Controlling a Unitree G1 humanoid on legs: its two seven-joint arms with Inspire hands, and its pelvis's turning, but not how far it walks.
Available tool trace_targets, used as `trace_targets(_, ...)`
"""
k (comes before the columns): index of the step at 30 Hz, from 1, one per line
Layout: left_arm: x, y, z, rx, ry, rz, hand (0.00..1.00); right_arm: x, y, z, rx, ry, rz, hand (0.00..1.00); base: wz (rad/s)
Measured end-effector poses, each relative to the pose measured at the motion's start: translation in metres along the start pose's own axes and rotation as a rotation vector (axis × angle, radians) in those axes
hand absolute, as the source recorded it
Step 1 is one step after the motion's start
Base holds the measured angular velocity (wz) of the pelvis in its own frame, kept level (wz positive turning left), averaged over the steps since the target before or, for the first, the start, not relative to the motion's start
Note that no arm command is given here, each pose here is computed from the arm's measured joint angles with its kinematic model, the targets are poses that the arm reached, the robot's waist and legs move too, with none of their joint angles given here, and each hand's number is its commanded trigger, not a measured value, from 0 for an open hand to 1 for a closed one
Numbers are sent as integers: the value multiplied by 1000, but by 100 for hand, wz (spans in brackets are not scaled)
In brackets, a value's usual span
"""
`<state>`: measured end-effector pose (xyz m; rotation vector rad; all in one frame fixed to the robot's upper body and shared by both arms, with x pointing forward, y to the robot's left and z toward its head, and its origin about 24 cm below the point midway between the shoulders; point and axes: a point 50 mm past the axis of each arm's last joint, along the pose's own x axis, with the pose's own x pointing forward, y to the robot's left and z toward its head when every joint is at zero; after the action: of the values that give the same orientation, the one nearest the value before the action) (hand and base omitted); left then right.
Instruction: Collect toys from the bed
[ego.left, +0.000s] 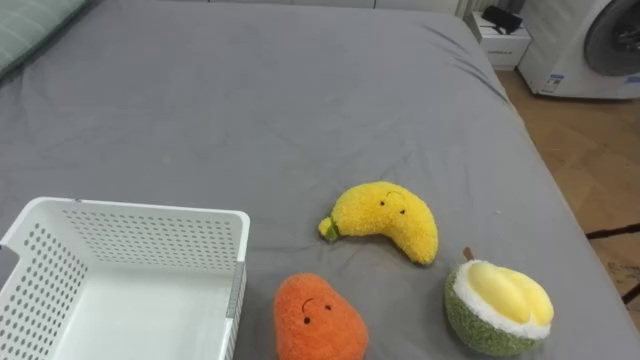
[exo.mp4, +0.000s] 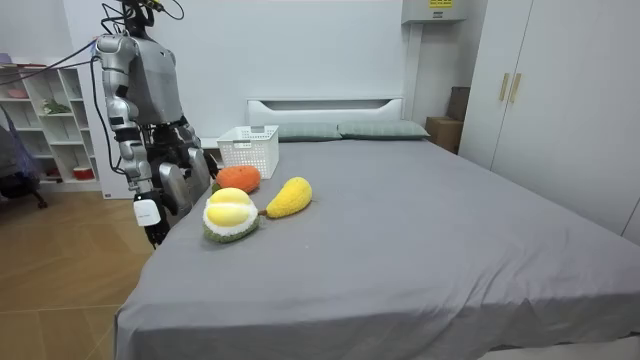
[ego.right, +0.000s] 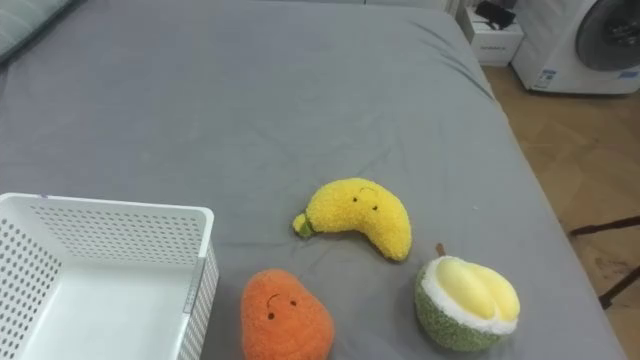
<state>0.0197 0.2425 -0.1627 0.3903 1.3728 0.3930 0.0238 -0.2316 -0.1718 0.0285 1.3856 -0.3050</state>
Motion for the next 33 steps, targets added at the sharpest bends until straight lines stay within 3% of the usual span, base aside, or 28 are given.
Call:
trace_targets(21,-1,-3,-1,-57,17,-1,0,-1,-3,-7,41,16,-4,0,0)
trace_targets(33,0,5,-14,-138,72,35,0,-7,-23,-41,354,131,-148,0,0)
